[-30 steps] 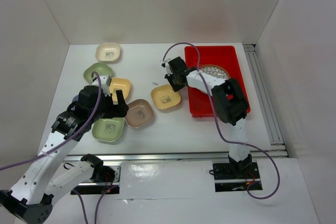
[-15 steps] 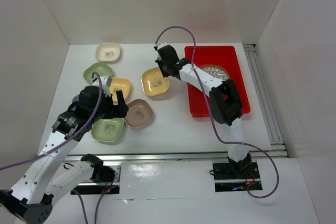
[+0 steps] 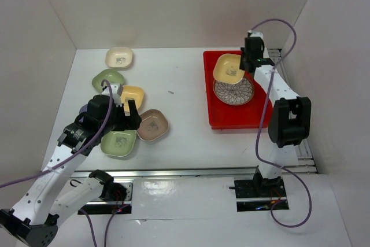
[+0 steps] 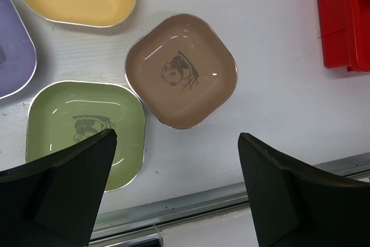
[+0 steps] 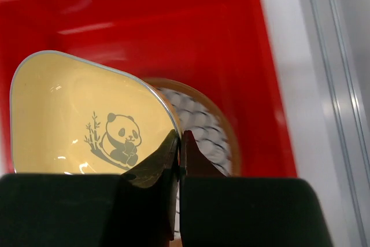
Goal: Place the plates into the plastic bin on the countertop
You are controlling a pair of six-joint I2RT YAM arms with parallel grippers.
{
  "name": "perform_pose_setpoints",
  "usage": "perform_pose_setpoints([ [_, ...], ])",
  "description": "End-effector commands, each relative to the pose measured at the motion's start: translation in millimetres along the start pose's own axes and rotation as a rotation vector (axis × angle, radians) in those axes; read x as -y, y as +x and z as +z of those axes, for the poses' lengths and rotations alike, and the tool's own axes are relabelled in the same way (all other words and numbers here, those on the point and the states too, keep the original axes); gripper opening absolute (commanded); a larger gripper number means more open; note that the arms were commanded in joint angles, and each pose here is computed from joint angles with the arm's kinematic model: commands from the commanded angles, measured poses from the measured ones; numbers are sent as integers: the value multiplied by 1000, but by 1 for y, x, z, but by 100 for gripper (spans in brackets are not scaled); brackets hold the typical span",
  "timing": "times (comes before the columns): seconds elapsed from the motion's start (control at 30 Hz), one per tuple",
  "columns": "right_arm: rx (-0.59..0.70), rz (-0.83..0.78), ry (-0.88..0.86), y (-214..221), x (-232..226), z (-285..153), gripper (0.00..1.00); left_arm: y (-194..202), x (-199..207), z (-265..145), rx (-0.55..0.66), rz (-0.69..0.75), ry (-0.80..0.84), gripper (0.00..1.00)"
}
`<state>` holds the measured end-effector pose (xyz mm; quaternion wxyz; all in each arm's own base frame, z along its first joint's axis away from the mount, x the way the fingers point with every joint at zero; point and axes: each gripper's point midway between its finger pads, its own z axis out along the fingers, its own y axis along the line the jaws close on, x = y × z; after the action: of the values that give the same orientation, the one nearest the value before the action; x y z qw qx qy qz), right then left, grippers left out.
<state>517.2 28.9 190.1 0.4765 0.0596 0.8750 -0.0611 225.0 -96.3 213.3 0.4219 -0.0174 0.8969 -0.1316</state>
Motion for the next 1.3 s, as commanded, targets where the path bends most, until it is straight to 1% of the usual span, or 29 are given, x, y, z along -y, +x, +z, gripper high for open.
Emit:
perform_pose_setpoints([
  [0.0,49,103,-73,-9,12,-9,0,-10,8,-1,46,-2,42,100],
  [0.1,23,125,-36,4,36,-1,0,-10,8,-1,46,-2,42,100],
  [0.2,-20,135,-34,24,45,10,0,-10,8,-1,46,-2,42,100],
  [0.33,-42,161,-64,41,42,18,0,-10,10,-2,42,-2,50,100],
  [0.53,-56,170,-95,44,36,20,0,-10,10,-2,42,-2,50,100],
  [0.77,-41,171,-108,35,34,16,0,-10,10,-2,42,-2,50,100],
  [0.83,-59,169,-94,41,36,19,0,-10,10,-2,42,-2,50,100],
  [0.87,-58,169,-84,41,38,19,2,-10,10,-2,42,-2,50,100],
  [0.97,-56,169,-75,42,40,17,68,-10,10,-2,42,-2,50,100],
  [1.03,-45,165,-84,37,36,13,76,-10,10,-2,42,-2,50,100],
  [1.1,-24,161,-83,29,33,9,93,-9,11,-2,39,-2,58,100],
  [1.13,-18,150,-77,26,27,3,98,-9,11,-2,39,-2,58,100],
  [1.17,11,137,-82,15,24,-5,100,-9,11,-2,39,-2,58,100],
  [1.23,36,113,-129,6,6,-18,100,-9,11,-2,39,-2,58,100],
  [1.27,64,71,-205,-2,-29,-37,100,-10,9,-1,43,-2,47,100],
])
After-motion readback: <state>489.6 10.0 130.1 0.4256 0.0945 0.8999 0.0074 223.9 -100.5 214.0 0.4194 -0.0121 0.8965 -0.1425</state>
